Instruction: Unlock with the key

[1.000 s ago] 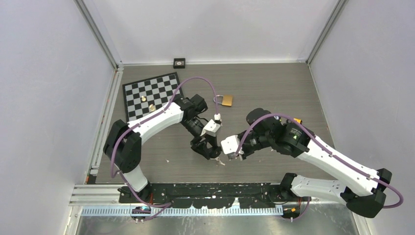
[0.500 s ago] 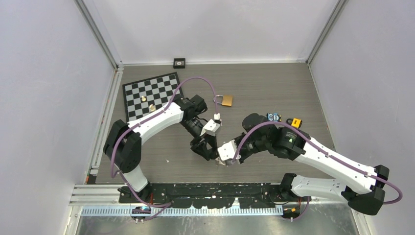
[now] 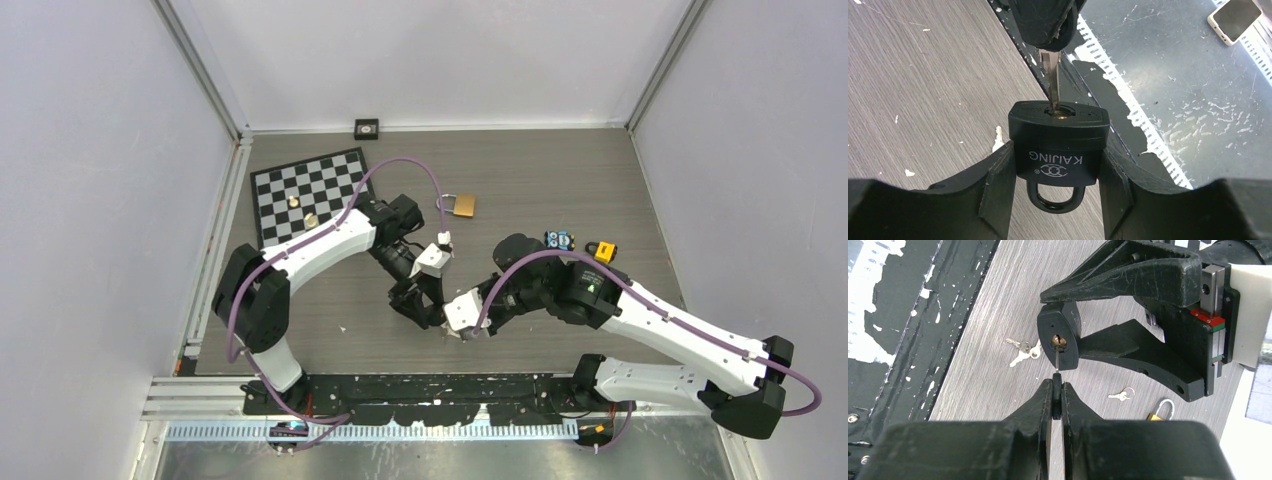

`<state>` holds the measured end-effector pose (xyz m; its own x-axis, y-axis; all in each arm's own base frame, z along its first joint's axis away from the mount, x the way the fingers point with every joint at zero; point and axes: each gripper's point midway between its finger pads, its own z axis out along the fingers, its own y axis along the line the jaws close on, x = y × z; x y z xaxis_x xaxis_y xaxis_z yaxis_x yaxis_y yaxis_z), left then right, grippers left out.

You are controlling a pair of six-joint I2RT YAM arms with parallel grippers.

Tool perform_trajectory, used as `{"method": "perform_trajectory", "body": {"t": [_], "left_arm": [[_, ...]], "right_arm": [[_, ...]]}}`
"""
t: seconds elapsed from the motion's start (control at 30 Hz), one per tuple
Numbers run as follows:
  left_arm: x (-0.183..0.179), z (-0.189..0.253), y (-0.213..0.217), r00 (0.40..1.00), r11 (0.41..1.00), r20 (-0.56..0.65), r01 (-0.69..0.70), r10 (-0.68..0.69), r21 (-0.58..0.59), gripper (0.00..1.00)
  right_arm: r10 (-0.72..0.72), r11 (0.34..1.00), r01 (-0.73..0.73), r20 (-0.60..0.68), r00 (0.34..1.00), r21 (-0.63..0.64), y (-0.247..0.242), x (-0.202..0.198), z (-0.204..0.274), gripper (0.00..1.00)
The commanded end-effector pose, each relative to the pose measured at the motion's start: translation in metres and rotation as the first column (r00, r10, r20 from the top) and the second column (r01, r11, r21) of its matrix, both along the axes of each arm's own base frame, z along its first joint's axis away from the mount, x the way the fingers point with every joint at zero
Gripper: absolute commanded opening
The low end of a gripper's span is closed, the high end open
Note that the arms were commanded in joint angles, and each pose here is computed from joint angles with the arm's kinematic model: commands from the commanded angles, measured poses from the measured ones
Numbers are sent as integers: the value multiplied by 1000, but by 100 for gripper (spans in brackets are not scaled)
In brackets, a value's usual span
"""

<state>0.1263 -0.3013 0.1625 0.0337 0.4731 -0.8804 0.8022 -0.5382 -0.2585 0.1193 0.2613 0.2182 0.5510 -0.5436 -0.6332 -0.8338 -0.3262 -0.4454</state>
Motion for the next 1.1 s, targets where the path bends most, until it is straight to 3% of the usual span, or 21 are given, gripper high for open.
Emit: {"method": "perform_trajectory", "body": {"t": [0.0,1.07], "left_arm": [[-4,24,-10,999,998,-49,0,-4,-69,0],[-7,24,-10,995,999,-97,-8,4,-43,0]], "right_arm": [[29,998,-29,14,999,62,6,-5,22,0],[34,999,-35,44,998,23,14,2,7,1]]}}
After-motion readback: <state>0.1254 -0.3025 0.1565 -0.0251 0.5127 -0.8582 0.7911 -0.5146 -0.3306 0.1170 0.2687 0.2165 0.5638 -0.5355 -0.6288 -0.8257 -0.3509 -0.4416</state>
